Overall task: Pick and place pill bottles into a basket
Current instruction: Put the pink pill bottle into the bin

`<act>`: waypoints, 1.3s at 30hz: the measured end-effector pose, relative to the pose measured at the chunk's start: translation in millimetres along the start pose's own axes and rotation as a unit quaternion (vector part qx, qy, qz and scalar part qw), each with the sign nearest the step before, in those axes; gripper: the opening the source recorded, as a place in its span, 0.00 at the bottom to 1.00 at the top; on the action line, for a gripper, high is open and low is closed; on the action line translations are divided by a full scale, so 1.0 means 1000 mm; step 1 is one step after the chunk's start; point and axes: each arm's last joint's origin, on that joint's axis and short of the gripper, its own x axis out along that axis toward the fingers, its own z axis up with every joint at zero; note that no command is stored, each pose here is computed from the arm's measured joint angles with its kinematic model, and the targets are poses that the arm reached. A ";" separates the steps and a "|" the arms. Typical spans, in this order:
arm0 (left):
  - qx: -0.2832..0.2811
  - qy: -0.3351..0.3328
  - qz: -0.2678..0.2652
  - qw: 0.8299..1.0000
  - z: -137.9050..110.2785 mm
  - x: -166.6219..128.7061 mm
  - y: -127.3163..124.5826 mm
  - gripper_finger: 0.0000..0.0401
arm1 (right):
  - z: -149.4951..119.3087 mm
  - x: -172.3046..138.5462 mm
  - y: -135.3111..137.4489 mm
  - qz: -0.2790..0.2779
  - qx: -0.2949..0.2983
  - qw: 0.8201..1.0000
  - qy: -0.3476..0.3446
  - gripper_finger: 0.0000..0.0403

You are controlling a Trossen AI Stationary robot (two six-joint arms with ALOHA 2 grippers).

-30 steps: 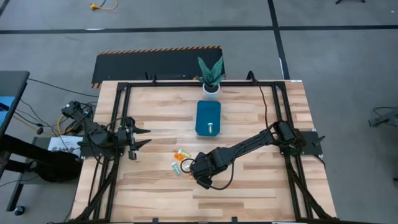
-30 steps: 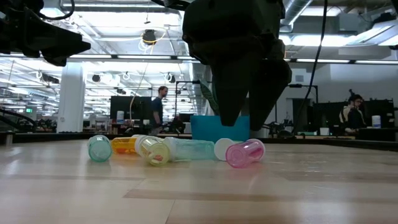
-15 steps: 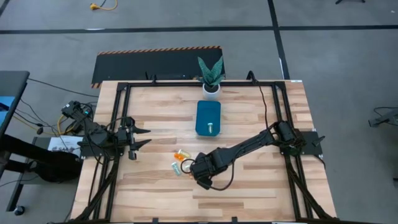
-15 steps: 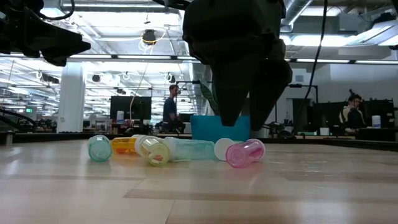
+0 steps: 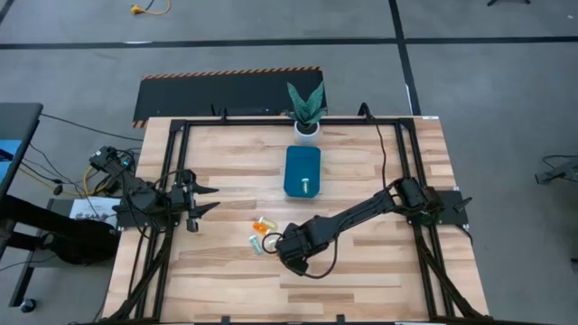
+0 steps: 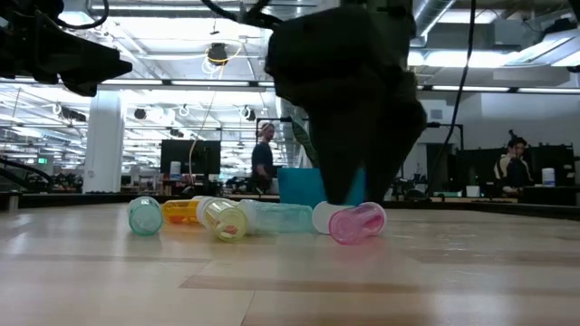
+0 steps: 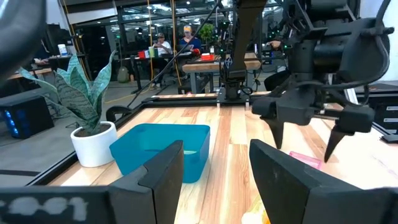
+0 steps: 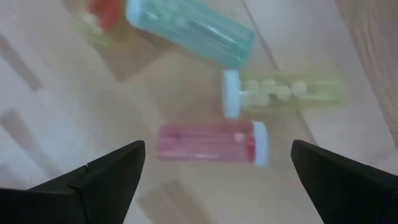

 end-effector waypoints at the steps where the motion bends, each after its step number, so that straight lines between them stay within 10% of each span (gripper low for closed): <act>1: 0.000 0.000 0.000 1.000 0.000 0.000 0.000 0.44 | 0.001 0.003 0.002 0.008 0.000 1.000 0.000 0.99; 39: 0.000 0.000 0.000 1.000 0.000 0.000 0.000 0.44 | 0.005 0.022 0.004 0.016 0.000 1.000 0.017 0.97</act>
